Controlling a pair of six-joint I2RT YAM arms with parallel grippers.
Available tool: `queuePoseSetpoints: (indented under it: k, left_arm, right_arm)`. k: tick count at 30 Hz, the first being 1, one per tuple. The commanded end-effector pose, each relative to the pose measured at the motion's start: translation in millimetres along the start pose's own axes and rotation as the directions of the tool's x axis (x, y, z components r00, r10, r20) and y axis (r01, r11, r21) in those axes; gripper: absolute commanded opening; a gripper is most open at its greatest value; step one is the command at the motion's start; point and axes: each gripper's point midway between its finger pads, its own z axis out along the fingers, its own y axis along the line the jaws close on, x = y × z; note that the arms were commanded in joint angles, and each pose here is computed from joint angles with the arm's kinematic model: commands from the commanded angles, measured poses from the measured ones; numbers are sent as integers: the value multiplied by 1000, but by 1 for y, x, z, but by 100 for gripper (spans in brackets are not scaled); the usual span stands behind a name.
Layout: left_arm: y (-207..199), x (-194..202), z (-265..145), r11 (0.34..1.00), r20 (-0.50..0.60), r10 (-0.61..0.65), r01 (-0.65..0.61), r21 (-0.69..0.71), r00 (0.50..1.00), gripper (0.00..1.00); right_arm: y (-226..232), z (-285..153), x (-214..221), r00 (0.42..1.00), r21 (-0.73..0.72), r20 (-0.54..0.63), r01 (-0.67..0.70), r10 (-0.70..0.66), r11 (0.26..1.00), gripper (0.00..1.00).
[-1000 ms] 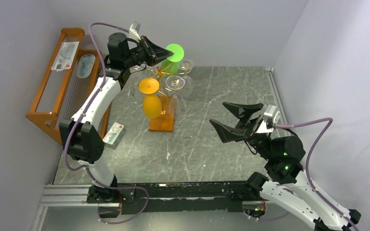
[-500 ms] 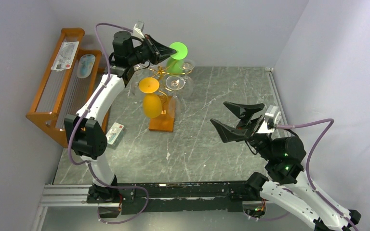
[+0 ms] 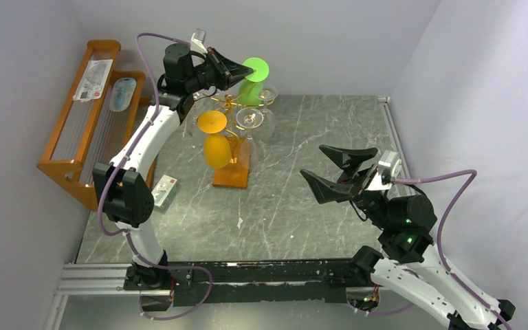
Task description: Place the wine glass upside down on the wine glass rack
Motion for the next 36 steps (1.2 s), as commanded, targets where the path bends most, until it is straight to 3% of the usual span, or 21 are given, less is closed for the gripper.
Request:
queuePoseSetpoints:
  k: [1,9,21,30,36]
  left_arm:
    - [-23,-14,5,999,51,11,-14,52,999,5]
    - [-14,-27,3,1000,145,3,-3,-2,989,5]
    - [1,-37,2,996,202,29,-11,-88,979,5]
    - [16,-49,-8,956,214,208,-152,-252,955,13]
    - [27,-49,-10,935,194,250,-185,-302,948,22]
  right_arm:
    - [0,-4,1,1000,4,2,6,-6,1000,81]
    - [0,-6,-2,1000,6,9,6,-6,1000,81]
    - [-1,-8,-4,1000,10,7,8,-8,1000,81]
    - [1,-5,0,1000,0,1,2,-2,1000,81]
    - [3,-3,1,1000,-10,1,-8,8,1000,81]
